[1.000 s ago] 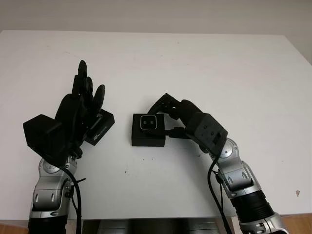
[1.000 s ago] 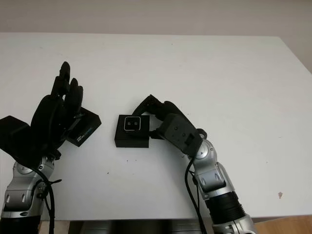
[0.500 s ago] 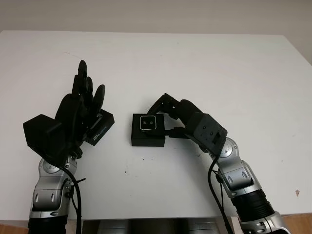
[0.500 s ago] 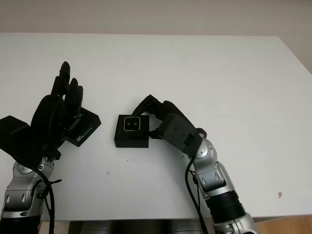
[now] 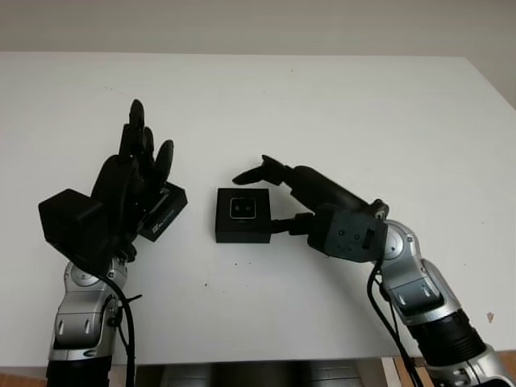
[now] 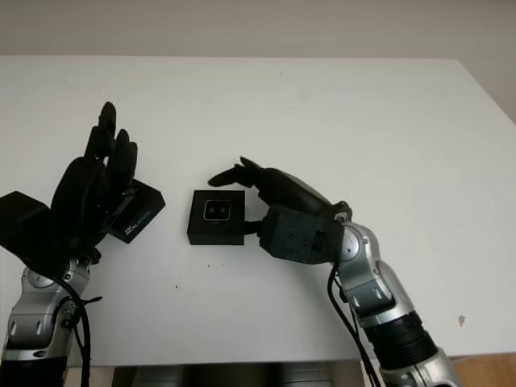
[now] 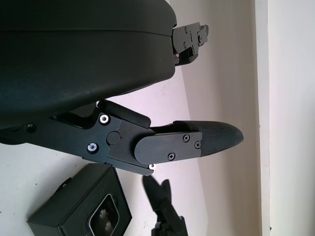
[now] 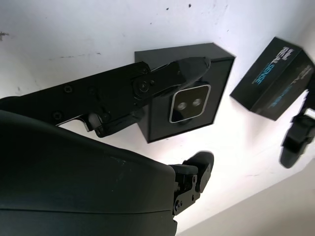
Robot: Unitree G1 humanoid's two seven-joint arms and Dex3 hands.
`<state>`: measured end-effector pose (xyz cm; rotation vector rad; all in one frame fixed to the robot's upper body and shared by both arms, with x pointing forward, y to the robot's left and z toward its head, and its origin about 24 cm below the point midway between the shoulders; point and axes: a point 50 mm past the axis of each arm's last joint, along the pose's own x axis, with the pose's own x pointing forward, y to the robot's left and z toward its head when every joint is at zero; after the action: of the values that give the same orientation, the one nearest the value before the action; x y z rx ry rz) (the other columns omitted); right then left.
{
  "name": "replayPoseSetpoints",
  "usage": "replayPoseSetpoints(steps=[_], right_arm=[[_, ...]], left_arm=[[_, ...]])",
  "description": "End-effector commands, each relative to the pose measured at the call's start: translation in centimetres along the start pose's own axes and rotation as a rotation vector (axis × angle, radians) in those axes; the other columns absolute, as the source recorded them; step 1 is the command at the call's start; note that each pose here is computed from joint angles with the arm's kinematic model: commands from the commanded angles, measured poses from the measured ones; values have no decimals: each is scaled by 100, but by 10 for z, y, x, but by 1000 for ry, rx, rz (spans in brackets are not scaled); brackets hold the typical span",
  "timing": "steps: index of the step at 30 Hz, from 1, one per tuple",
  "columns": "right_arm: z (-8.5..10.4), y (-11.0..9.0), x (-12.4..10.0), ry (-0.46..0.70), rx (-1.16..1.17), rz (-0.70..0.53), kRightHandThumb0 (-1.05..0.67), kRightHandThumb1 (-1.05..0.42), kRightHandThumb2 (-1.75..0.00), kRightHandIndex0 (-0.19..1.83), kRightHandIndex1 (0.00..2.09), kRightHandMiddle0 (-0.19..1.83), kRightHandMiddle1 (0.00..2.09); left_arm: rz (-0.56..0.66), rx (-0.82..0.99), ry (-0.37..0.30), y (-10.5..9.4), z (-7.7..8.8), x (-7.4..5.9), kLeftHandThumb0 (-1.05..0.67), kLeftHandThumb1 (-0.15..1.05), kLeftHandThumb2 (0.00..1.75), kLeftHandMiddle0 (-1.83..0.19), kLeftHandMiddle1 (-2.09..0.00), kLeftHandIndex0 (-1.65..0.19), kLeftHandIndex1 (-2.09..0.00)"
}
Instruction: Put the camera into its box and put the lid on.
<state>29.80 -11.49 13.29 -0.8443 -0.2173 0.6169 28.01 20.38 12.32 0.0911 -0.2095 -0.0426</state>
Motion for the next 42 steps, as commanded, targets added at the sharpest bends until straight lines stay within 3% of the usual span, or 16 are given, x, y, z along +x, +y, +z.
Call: replayPoseSetpoints(steps=[1,7,13,19,23,26,31,33,37,39,42], right_arm=[[4,-3,-5,-21,-11,-12,-61,-93,-5,-19,1,5,19],[8,-8,-9,-54,35,-55,-60,-92,-5,-19,0,0,12],[12,-18,-12,-103,112,-217,-67,-100,-8,-12,5,-1,9],[0,-21,-10,-103,420,-362,-58,-104,-7,-2,9,6,11],[-8,-24,-9,-83,510,-393,-54,-105,-9,0,10,7,11],[-15,-26,-10,-55,536,-425,-56,-105,-10,2,10,9,12],[-21,-29,-12,-34,558,-451,-58,-105,-10,2,9,9,12],[-24,-31,-12,-27,545,-459,-58,-105,-10,3,9,10,12],[-29,-36,-14,-30,582,-454,-57,-105,-9,5,9,11,13],[-33,-41,-16,-30,608,-454,-59,-105,-9,6,10,12,14],[-38,-49,-18,-34,634,-446,-63,-105,-18,8,10,11,13]], left_arm=[[1,-3,-6,1,0,0,-72,105,47,19,0,19,0],[0,1,-8,1,0,1,-72,105,47,19,0,19,0],[-3,6,-12,2,1,1,-73,105,47,19,0,19,0],[14,23,-48,6,10,1,-76,105,44,19,0,19,0],[67,29,-95,19,26,0,-76,105,42,19,0,19,0],[171,114,-130,38,41,-4,-66,105,40,12,-5,12,-4],[258,306,-163,70,61,-8,-51,105,27,-28,-22,-10,-15],[213,426,-134,87,72,-10,-51,105,20,-35,-26,-16,-18],[35,664,-22,115,104,-10,-67,99,7,-21,-12,-10,-10],[-36,777,19,123,122,-6,-74,92,3,-13,-7,-9,-8],[-126,940,78,123,136,-1,-79,87,3,0,-2,-2,-5]])
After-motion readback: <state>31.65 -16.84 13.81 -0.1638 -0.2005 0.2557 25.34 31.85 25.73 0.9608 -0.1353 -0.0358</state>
